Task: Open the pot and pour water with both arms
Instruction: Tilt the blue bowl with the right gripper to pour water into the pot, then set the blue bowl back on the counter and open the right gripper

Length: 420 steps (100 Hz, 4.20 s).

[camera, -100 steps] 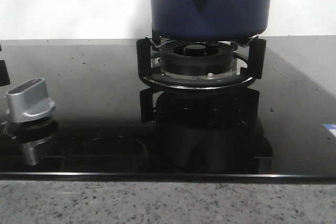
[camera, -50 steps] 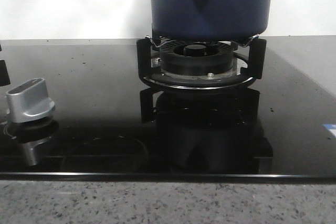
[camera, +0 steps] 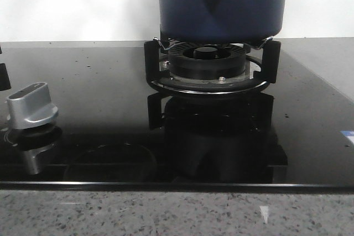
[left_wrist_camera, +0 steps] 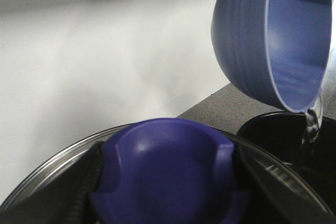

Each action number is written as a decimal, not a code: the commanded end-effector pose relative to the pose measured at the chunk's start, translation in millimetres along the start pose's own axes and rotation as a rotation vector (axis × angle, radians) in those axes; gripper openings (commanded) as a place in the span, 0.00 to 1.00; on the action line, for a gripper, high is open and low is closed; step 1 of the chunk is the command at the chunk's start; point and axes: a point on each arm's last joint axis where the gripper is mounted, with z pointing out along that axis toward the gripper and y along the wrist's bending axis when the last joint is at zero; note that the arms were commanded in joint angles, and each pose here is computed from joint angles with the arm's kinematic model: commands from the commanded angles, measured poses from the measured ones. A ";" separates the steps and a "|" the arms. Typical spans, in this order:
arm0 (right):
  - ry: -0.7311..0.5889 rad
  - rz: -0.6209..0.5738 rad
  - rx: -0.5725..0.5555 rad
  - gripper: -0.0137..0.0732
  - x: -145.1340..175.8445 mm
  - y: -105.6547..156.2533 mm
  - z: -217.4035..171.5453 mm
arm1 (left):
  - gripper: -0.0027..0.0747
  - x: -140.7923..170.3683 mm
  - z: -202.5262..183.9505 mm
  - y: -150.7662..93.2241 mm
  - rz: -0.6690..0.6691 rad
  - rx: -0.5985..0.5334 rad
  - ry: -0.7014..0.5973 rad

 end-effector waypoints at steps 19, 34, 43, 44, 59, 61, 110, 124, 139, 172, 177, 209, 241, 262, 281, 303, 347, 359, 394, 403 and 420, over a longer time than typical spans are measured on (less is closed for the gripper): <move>-0.169 -0.062 0.073 0.09 -25.7 -20.2 -25.6 | 0.45 -36.1 -15.9 -12.0 -0.001 0.003 -0.131; -0.195 -0.082 0.080 0.09 -28.0 -20.6 -26.0 | 0.45 -36.1 -15.9 -12.0 -0.001 0.003 -0.131; -0.215 -0.110 0.092 0.09 -29.9 -21.4 -26.5 | 0.45 -36.1 -15.9 -12.0 -0.001 0.003 -0.131; -0.215 -0.115 0.095 0.09 -30.0 -21.5 -26.5 | 0.45 -36.1 -15.9 -12.0 -0.001 0.003 -0.131; -0.257 -0.162 0.112 0.09 -34.0 -22.2 -27.6 | 0.45 -36.1 -15.9 -12.0 -0.001 0.003 -0.131; -0.262 -0.169 0.114 0.09 -34.4 -22.3 -27.7 | 0.45 -36.1 -15.9 -12.0 -0.001 0.003 -0.131; -0.398 -0.385 0.180 0.09 -47.5 -22.9 -32.5 | 0.45 -36.1 -15.9 -12.0 -0.001 0.003 -0.131; -0.445 -0.453 0.191 0.09 -51.5 -21.5 -34.3 | 0.45 -36.1 -15.9 -12.0 -0.001 0.003 -0.131; -0.500 -0.541 0.202 0.09 -56.1 -19.1 -36.6 | 0.45 -36.1 -15.9 -12.0 -0.001 0.003 -0.131; -0.532 -0.607 0.222 0.09 -59.6 -20.0 -41.7 | 0.45 -36.1 -15.9 -12.0 -0.001 0.003 -0.131; -0.539 -0.611 0.226 0.09 -60.6 -21.1 -44.3 | 0.45 -36.1 -15.9 -12.0 -0.001 0.003 -0.131; -0.442 -0.347 0.191 0.08 -53.3 -29.3 -46.1 | 0.45 -36.1 -15.9 -12.2 -0.001 0.005 -0.131; -0.128 0.070 0.044 0.08 -24.0 -22.8 -38.1 | 0.45 -36.1 -15.9 -12.4 0.000 0.007 -0.131; 0.025 0.229 -0.056 0.08 -10.8 -12.7 -36.7 | 0.45 -36.1 -15.6 -14.4 0.001 0.024 -0.130; 0.148 0.295 -0.074 0.08 -3.5 -15.8 -41.0 | 0.45 -36.6 -12.7 -19.4 0.001 0.048 -0.132; 0.258 0.506 -0.022 0.08 9.5 -64.9 -58.9 | 0.45 -38.2 -2.0 -35.8 0.001 0.103 -0.134; 0.512 0.889 0.184 0.08 91.6 -153.3 -78.1 | 0.45 -41.7 27.1 -75.0 -0.004 0.214 -0.194; 0.603 0.911 0.206 0.08 111.3 -154.9 -76.6 | 0.45 -39.3 37.3 -85.3 -0.023 0.243 -0.198; 0.955 0.910 0.186 0.08 184.2 -123.2 -64.4 | 0.45 -29.6 61.7 -110.9 -0.014 0.320 -0.201; 0.985 0.905 0.186 0.08 191.6 -119.8 -63.1 | 0.45 -28.9 64.3 -114.1 -0.020 0.324 -0.201; 1.013 0.903 0.182 0.08 197.2 -116.5 -63.0 | 0.45 -29.5 67.5 -117.6 -0.042 0.312 -0.207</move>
